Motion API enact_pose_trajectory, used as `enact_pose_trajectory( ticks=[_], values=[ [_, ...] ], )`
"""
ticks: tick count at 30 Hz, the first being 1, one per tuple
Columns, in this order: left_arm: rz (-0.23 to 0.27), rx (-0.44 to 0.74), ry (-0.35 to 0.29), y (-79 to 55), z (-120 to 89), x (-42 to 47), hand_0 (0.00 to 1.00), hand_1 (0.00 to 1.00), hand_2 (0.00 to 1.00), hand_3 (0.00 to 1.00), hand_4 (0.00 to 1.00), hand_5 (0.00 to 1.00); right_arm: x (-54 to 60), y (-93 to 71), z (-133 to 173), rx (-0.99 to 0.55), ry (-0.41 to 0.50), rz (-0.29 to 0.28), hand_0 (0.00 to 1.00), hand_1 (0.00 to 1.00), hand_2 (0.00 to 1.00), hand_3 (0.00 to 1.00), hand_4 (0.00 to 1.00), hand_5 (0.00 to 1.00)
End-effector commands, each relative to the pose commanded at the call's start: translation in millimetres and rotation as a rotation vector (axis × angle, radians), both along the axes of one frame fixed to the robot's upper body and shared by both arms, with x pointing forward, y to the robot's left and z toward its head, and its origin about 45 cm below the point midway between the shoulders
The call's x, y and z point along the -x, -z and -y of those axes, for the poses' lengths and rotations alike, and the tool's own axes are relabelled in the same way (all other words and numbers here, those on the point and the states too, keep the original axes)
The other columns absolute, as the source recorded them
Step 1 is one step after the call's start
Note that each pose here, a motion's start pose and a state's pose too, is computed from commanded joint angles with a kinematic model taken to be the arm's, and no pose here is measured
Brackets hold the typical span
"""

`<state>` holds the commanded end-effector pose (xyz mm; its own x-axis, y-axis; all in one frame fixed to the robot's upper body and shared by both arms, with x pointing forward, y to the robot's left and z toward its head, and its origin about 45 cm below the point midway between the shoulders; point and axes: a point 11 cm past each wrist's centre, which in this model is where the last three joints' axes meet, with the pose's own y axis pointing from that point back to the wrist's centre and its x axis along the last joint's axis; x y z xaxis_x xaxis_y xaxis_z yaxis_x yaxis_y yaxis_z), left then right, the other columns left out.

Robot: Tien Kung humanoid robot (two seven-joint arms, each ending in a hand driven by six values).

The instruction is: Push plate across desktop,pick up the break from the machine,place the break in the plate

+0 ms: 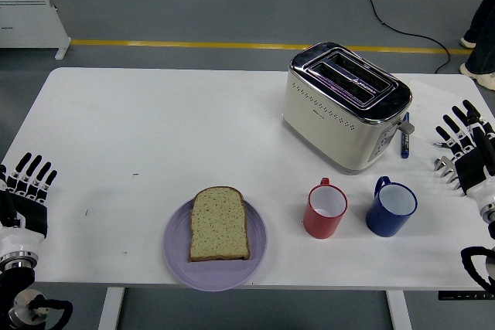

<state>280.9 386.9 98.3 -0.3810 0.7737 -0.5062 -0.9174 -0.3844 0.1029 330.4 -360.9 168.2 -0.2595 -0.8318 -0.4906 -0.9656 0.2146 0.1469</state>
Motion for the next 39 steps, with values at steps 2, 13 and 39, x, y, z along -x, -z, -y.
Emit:
enact_pose_trajectory(
  ticks=[2,13,39],
  values=[
    [-0.001,-0.001,-0.003,0.1,-1,1.7,0.778,0.762,0.774,0.709,0.55,0.998,4.4,7.9,9,-0.002,0.029,-0.018,0.798,0.786,0.806,0.786,0.515,0.412],
    [0.0,-0.003,-0.014,-0.7,-4,3.4,0.779,0.762,0.771,0.707,0.551,0.998,2.6,13.7,19,-0.009,0.064,-0.03,0.799,0.785,0.803,0.783,0.501,0.433],
    [0.02,-0.006,-0.018,-8.2,-7,-4.7,0.78,0.761,0.77,0.706,0.551,0.998,-4.1,14.1,12,-0.009,0.065,-0.038,0.795,0.779,0.794,0.779,0.495,0.454]
  ],
)
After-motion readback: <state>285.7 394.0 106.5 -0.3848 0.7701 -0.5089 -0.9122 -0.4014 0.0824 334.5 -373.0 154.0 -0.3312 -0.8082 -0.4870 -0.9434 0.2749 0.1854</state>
